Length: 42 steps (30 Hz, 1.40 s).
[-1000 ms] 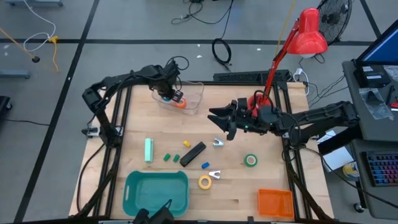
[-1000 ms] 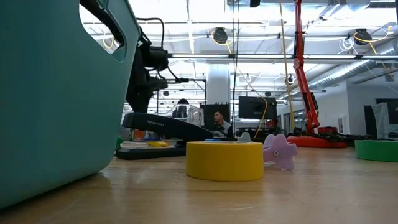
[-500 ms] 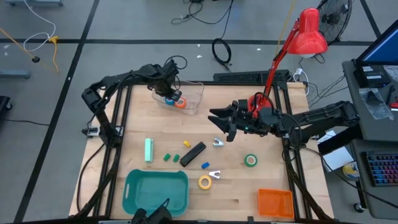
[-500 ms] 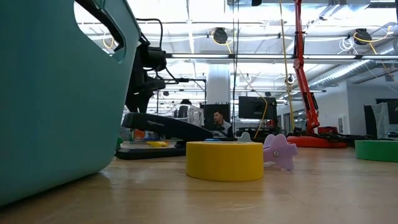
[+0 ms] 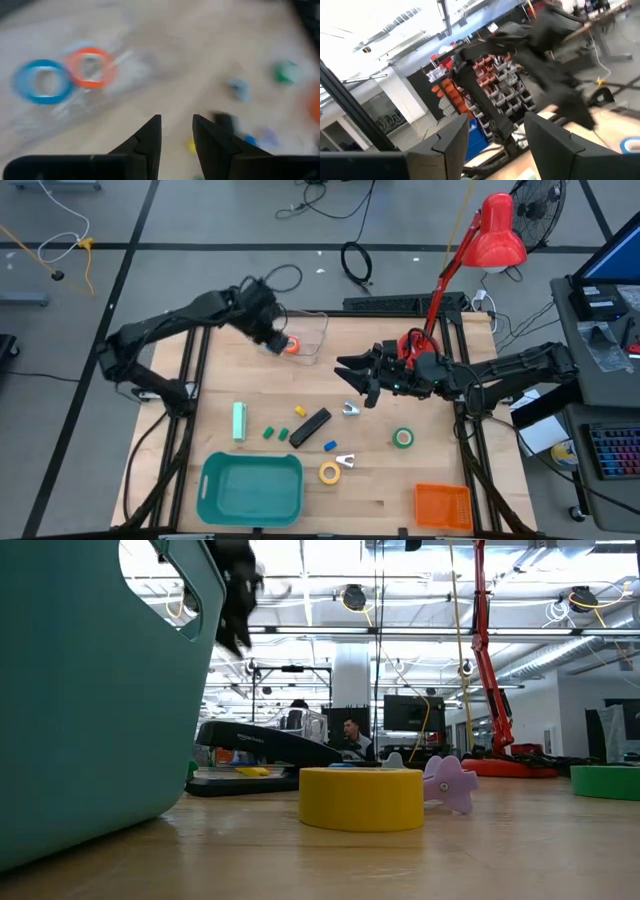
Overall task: Pick and place Stapler, Stapler remover, tape
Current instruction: Put the left small green stapler into the green bin
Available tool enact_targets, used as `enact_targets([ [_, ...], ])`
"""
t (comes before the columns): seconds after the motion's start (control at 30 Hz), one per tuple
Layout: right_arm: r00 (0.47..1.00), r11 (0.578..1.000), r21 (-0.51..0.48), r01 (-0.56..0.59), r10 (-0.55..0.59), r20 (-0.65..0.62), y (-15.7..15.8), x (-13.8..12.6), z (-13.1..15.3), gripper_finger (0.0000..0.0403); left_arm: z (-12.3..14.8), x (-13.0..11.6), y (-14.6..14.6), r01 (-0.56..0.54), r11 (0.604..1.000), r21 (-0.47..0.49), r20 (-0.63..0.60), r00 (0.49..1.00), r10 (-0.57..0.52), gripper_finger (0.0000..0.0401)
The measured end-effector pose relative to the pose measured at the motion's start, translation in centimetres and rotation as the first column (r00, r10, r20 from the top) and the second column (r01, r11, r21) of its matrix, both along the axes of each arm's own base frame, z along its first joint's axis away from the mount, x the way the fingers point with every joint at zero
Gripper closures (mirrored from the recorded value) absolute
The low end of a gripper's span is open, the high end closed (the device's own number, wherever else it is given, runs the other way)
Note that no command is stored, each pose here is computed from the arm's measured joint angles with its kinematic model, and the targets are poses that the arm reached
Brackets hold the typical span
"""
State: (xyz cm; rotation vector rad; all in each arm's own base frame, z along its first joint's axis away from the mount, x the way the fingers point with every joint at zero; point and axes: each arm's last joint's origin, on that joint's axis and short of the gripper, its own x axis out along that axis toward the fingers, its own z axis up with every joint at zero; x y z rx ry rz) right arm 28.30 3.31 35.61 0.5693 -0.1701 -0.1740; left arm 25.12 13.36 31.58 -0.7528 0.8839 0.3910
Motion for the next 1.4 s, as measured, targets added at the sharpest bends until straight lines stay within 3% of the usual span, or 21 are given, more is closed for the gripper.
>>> enact_targets([
  [0.17,0.995,0.997,0.062,-0.056,0.061,-0.076,0.2,0.1,-0.9,0.0218,2.1,0.8,-7.4,0.175,0.984,0.046,0.05,0.983,-0.177,0.0289],
  [0.33,0.975,0.982,0.109,-0.156,0.17,-0.14,0.7,0.1,-1.6,0.0218,1.6,1.9,-14.7,0.231,0.967,0.109,-0.002,0.973,-0.232,0.0288],
  [0.53,0.928,0.94,0.142,-0.311,0.333,-0.17,2.7,-0.3,-2.0,0.0218,-1.1,3.5,-21.3,0.17,0.98,0.099,-0.063,0.984,-0.164,0.0288],
  [0.67,0.859,0.906,0.162,-0.39,0.422,-0.291,4.9,-1.0,-3.1,0.0218,-3.1,4.1,-23.9,0.081,0.994,0.076,-0.111,0.991,-0.073,0.0288],
  [0.73,0.809,0.901,0.17,-0.399,0.433,-0.398,6.1,-1.8,-4.2,0.0218,-4.0,4.4,-24.5,0.029,0.996,0.088,-0.122,0.992,-0.018,0.0288],
  [0.87,0.701,0.931,0.166,-0.324,0.354,-0.618,7.8,-3.6,-6.6,0.0218,-5.2,5.0,-24.8,-0.042,0.995,0.086,-0.146,0.988,0.054,0.0288],
  [1.0,0.639,0.944,0.192,-0.27,0.325,-0.697,8.9,-5.0,-8.1,0.0218,-5.7,5.0,-23.7,-0.116,0.989,0.091,-0.205,0.97,0.133,0.0288],
  [1.07,0.635,0.938,0.213,-0.273,0.342,-0.692,9.4,-5.3,-8.3,0.0218,-6.0,4.7,-22.7,-0.166,0.982,0.094,-0.273,0.944,0.186,0.0288],
  [1.17,0.67,0.937,0.212,-0.277,0.347,-0.656,10.1,-5.4,-8.1,0.0218,-6.2,4.1,-21.2,-0.2,0.976,0.085,-0.386,0.897,0.217,0.0288],
  [1.4,0.743,0.934,0.205,-0.292,0.357,-0.567,10.7,-5.1,-7.2,0.0218,-7.7,3.0,-20.7,-0.028,0.992,0.126,-0.509,0.856,0.089,0.0288],
])
